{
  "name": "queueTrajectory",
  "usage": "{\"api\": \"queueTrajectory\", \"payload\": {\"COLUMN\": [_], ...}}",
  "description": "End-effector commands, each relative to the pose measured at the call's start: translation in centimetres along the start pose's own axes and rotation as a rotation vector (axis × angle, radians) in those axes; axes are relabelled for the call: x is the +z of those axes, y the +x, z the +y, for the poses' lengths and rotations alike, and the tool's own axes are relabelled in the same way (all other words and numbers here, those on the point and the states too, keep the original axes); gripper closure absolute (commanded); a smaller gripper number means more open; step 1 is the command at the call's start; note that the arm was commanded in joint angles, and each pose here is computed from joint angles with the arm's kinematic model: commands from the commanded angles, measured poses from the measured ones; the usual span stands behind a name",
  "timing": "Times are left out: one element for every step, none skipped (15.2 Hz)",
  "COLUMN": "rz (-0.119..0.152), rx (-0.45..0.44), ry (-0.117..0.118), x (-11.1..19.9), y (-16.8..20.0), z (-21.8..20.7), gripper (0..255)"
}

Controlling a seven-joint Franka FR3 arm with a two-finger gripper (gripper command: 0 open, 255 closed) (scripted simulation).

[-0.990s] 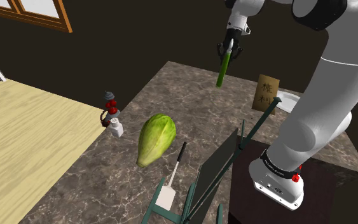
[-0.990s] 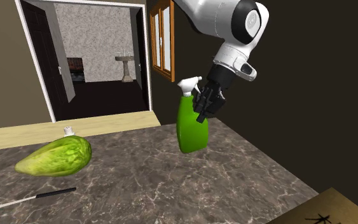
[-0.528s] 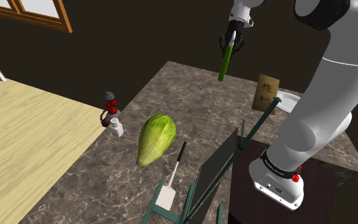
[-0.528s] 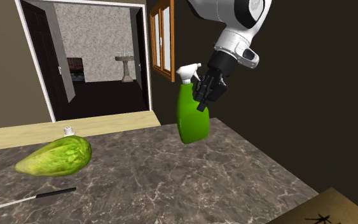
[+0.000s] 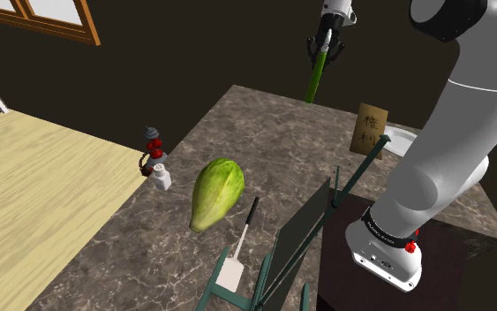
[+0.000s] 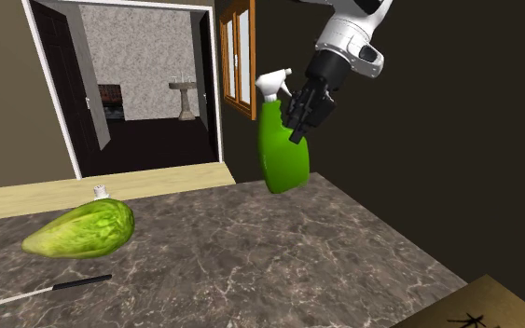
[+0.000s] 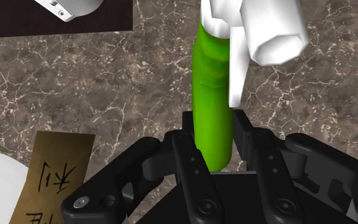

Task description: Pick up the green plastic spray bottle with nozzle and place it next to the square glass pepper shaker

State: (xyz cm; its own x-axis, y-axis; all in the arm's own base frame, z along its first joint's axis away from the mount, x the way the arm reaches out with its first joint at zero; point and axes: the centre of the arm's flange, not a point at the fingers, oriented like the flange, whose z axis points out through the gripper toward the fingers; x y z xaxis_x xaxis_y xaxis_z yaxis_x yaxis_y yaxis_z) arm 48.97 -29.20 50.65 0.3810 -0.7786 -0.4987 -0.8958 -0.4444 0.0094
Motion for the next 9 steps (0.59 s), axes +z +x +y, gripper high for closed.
{"api": "queueTrajectory", "payload": {"rz": [0.0,0.0,0.0,0.0,0.0,0.0,0.0,0.0,0.0], "rx": [0.0,0.0,0.0,0.0,0.0,0.0,0.0,0.0,0.0], "ry": [0.0,0.0,0.0,0.0,0.0,0.0,0.0,0.0,0.0], "x": [-0.9,-1.4,-1.9,-2.3,-2.8,-3.2,-3.7,-4.1,-4.6], "y": [-0.5,-0.8,-1.0,-1.3,-1.5,-1.8,-2.1,-2.3,-2.6], "z": [0.0,0.0,0.0,0.0,0.1,0.1,0.1,0.1,0.1], "gripper": [255,255,255,255,255,255,255,255,255]}}
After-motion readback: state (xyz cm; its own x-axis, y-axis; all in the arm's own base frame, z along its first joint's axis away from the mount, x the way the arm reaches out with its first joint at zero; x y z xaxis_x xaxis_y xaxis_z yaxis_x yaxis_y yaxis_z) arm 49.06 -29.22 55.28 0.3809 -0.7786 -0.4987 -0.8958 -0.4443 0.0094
